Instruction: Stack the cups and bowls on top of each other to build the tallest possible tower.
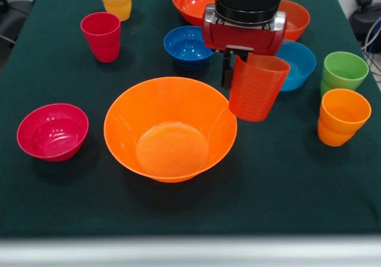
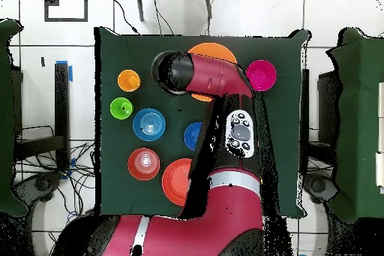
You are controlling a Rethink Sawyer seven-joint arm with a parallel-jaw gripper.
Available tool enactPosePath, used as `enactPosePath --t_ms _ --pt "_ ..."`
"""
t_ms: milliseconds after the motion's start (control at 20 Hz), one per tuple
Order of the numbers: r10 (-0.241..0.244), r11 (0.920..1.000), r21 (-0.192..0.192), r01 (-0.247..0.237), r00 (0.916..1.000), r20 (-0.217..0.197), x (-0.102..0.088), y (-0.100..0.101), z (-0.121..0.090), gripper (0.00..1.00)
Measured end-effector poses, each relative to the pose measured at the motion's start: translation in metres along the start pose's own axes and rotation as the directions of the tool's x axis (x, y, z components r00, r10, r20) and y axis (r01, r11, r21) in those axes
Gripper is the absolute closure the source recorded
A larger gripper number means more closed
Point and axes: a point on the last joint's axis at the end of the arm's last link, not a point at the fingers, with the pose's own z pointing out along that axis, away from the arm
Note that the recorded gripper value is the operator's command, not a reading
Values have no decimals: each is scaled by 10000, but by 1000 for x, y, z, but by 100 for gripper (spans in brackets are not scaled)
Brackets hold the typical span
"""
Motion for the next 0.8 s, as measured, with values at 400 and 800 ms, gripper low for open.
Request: enactPosePath --t_ms 400,800 --pt "291 9994 -196 -291 9996 -7 -8 -19 3 100" --pt "257 9992 -322 -257 9997 -14 -11 -24 7 100"
